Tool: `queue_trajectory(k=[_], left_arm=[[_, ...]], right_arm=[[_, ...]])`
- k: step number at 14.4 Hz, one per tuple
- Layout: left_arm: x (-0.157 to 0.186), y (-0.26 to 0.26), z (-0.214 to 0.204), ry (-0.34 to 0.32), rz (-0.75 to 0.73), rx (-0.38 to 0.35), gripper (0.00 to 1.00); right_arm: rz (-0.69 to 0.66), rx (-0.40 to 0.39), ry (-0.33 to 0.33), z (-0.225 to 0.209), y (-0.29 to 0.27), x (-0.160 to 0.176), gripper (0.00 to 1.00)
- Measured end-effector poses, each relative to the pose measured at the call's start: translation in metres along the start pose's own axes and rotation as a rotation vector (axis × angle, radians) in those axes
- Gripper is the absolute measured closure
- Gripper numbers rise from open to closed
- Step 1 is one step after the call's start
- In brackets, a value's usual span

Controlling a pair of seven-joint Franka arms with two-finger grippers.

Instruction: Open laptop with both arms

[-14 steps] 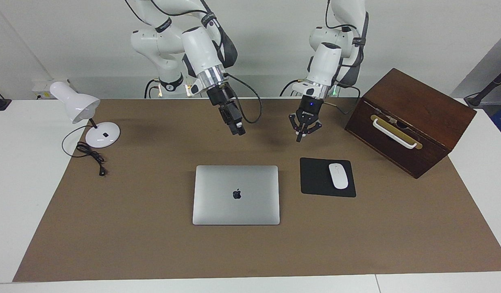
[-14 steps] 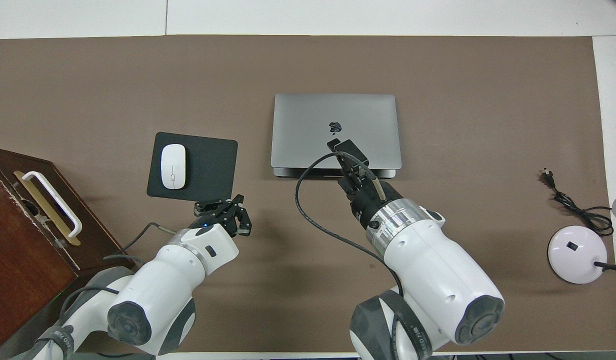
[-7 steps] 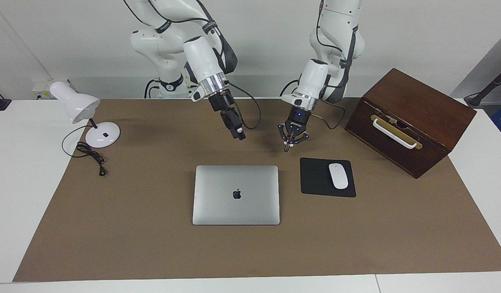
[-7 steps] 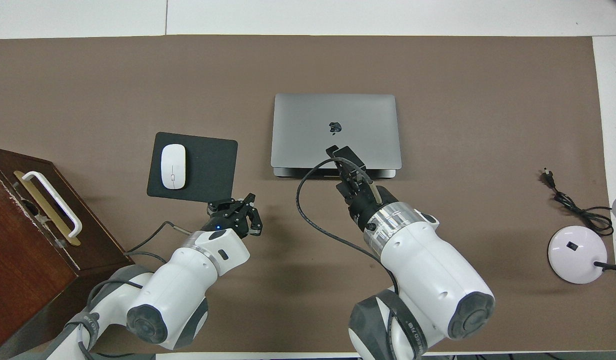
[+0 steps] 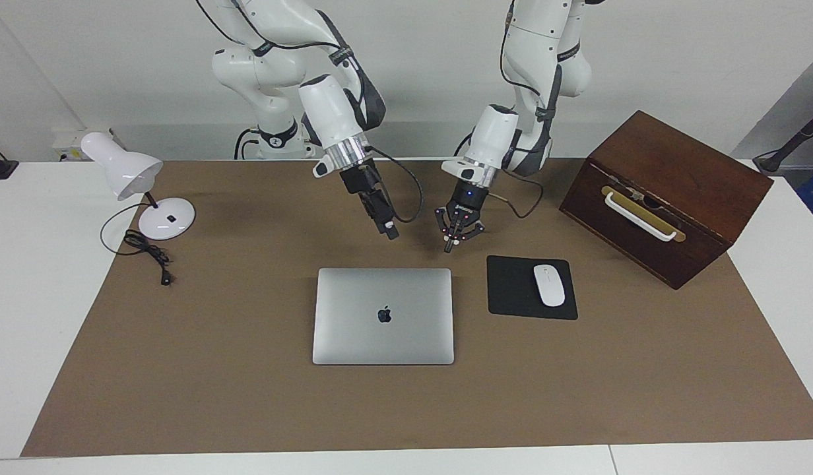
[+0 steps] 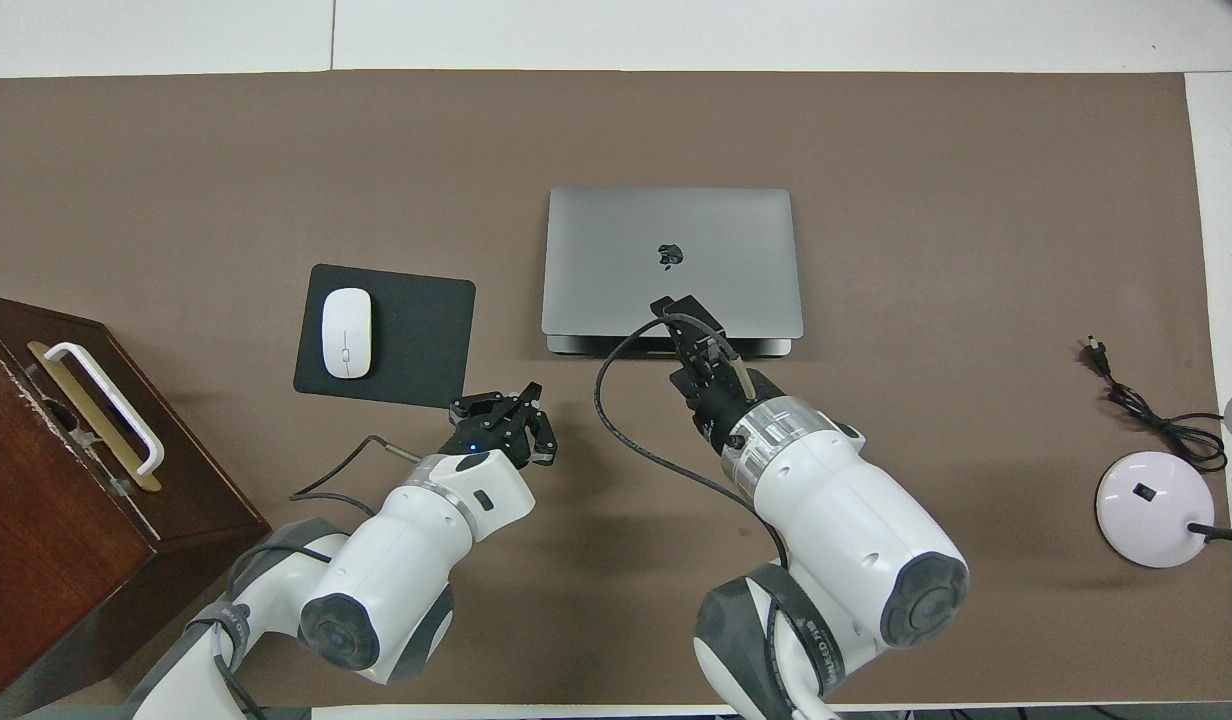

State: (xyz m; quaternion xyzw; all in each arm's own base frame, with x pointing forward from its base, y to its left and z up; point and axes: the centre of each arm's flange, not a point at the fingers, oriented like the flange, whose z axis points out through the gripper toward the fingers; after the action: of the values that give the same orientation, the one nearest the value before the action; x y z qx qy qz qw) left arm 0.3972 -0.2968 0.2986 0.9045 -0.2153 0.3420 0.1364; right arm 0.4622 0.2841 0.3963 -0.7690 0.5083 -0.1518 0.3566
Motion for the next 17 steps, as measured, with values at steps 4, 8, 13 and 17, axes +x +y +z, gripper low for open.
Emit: queue_trajectory(k=[4, 8, 13, 17], left_arm=[[0.006, 0.001, 0.016, 0.000, 0.000, 0.001, 0.99], [0.012, 0.003, 0.033, 0.000, -0.001, 0.002, 0.99], [0.022, 0.003, 0.049, 0.013, -0.004, 0.003, 0.99], [0.025, -0.002, 0.055, 0.017, -0.011, 0.012, 0.99]], right_arm=[[0.004, -0.020, -0.005, 0.010, 0.006, 0.004, 0.00], [-0.016, -0.036, -0.002, 0.022, 0.009, 0.016, 0.00], [-0.030, -0.040, 0.006, 0.033, 0.006, 0.034, 0.00], [-0.027, -0.032, -0.006, 0.045, -0.003, 0.038, 0.00]])
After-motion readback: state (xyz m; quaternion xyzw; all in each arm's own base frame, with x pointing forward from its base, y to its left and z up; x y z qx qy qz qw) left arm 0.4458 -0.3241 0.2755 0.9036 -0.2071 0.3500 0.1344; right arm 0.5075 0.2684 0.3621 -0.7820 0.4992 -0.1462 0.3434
